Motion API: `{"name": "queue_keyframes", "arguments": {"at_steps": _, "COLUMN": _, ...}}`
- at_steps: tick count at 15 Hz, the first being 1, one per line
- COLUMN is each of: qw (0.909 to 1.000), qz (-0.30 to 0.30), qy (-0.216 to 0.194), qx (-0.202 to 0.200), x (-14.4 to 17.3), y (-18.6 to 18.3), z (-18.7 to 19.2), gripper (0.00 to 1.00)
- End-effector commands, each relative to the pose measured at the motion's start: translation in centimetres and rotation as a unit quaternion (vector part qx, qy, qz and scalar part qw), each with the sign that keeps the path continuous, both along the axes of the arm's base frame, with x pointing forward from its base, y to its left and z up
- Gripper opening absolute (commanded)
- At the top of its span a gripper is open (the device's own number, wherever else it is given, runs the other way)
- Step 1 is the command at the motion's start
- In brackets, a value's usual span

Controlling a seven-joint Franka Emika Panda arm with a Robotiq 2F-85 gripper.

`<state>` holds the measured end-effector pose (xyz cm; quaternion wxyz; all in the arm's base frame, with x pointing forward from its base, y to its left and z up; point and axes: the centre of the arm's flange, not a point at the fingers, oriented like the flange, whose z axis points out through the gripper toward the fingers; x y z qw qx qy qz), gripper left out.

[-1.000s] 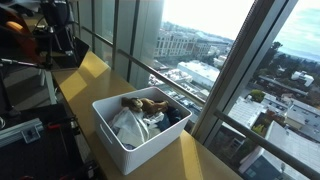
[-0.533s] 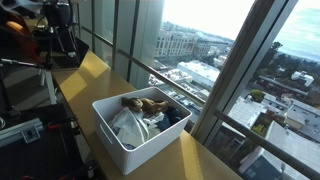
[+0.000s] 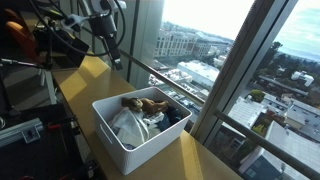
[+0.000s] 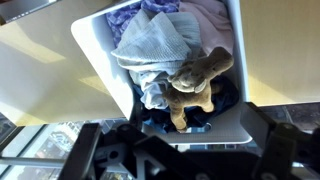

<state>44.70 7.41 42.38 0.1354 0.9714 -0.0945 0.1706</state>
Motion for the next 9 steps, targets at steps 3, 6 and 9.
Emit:
{"name": "queue_keyframes", "arguments": {"at_steps": 3, "qw": 0.9993, "qz": -0.033, "qy": 0.003, "qx": 0.018, "x": 12.7, "y": -2.3, "z": -2.6, "gripper": 1.0}}
{"name": "queue_keyframes", "arguments": {"at_steps": 6, "qw": 0.9959, "qz": -0.061, "qy": 0.045, "qx": 0.05, "x": 16.8, "y": -3.2, "z": -7.6, "gripper": 1.0}}
{"name": "queue_keyframes", "arguments": {"at_steps": 9, "qw": 0.9918, "qz": -0.081, "qy": 0.079, "qx": 0.059, "x": 19.5, "y": -4.6, "z": -14.1, "gripper": 1.0}}
